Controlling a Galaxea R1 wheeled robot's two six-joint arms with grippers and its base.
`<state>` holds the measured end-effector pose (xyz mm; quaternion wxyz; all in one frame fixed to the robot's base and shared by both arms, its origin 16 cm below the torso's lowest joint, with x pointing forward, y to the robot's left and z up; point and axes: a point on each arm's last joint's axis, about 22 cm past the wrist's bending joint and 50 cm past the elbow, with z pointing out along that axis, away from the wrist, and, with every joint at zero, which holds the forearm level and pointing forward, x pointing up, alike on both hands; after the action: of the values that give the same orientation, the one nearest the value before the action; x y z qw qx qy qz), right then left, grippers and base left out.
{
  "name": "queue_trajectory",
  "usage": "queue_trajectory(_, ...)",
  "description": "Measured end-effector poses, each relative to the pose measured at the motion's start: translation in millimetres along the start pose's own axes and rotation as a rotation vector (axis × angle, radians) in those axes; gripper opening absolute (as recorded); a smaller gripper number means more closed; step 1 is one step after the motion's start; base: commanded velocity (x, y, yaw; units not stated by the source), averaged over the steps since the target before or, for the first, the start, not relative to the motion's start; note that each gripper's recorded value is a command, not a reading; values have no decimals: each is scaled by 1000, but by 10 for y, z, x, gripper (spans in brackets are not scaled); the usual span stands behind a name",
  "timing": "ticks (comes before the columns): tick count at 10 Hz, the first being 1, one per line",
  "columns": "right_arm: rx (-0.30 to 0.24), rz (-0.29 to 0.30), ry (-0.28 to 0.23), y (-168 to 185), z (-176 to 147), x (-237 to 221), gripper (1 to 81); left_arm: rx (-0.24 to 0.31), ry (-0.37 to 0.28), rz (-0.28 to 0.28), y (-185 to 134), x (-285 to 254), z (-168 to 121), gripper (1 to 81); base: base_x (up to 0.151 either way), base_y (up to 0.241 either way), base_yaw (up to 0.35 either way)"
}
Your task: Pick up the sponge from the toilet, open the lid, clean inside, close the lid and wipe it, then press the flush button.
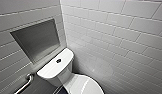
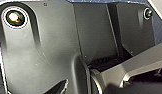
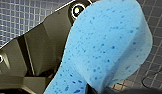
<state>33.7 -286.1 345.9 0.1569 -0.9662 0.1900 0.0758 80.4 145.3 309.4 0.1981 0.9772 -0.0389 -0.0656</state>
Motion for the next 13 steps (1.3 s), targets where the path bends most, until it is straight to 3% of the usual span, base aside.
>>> queue_trajectory(2, -26, -102, -11, 27, 39, -103, 10, 10, 0, -3, -84, -1, -24, 811, 0, 0, 0)
queue_trajectory(4, -50, -168, -29, 153, 6, -308, 10, 13, 1, -2, -105, 4, -30, 811, 0, 0, 0)
queue_trajectory(7, -40, -161, -127, 7, 76, -1059, 10, 10, 9, 2, -84, 62, -22, 811, 0, 0, 0)
queue_trajectory(11, -160, -189, -111, 245, 190, -977, 10, -5, 18, 16, 39, 187, 18, 811, 0, 0, 0)
queue_trajectory(13, -163, -194, -117, 62, 294, -1039, 10, -5, 22, 17, 33, 235, 18, 811, -66, 0, 0)
